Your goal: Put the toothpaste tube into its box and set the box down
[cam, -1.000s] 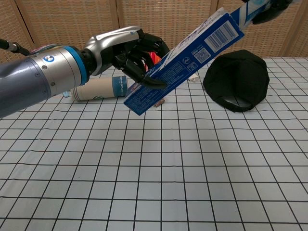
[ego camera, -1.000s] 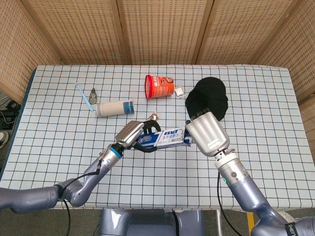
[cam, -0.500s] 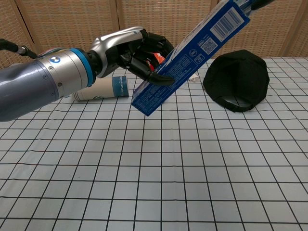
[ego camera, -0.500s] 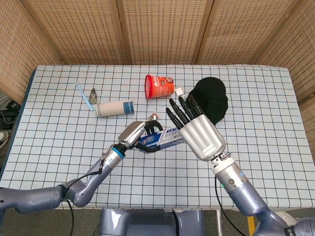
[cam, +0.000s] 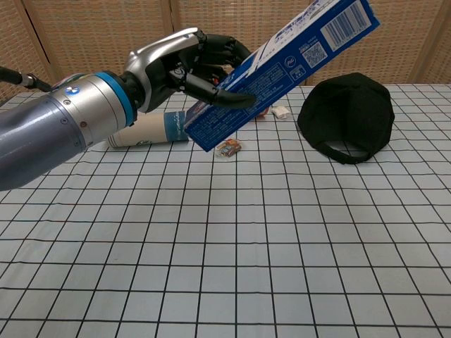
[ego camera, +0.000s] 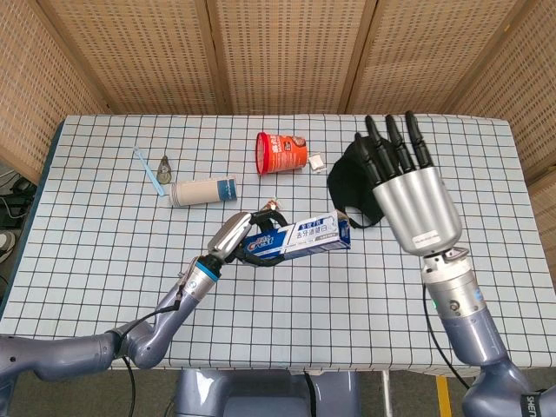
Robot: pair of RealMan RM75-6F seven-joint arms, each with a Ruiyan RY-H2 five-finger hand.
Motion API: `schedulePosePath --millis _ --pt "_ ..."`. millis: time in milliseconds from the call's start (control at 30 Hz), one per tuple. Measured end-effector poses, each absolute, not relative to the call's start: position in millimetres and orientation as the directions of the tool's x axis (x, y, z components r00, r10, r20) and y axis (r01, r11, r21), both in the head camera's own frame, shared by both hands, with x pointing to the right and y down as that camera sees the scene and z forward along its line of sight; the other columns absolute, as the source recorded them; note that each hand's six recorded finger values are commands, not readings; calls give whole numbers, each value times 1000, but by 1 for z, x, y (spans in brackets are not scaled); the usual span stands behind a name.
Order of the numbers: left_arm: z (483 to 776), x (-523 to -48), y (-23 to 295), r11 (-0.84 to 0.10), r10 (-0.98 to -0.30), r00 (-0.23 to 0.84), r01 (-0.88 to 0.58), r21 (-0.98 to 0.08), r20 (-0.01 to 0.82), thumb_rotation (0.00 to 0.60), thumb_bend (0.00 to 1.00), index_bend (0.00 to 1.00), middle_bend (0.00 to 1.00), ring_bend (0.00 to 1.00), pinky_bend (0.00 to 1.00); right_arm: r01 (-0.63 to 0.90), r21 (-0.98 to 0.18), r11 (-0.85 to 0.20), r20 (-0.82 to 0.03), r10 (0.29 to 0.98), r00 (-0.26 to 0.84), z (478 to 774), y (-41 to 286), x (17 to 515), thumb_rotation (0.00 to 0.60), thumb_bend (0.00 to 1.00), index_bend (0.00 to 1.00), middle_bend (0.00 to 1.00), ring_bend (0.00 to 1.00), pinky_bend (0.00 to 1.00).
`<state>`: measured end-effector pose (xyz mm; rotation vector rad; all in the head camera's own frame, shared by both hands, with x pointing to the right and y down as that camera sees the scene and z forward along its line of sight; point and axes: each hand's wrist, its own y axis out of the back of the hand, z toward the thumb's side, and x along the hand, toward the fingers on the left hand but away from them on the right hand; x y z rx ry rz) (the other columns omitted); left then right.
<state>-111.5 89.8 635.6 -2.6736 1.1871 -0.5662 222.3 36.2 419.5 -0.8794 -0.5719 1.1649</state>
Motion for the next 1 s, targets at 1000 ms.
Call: schedulePosePath --millis 1000 --pt "633 -186 83 -650 -760 578 -684 -333 297 600 234 542 403 482 460 -143 -859 -492 -502 864 47 563 72 363 600 0 40 8 0 0"
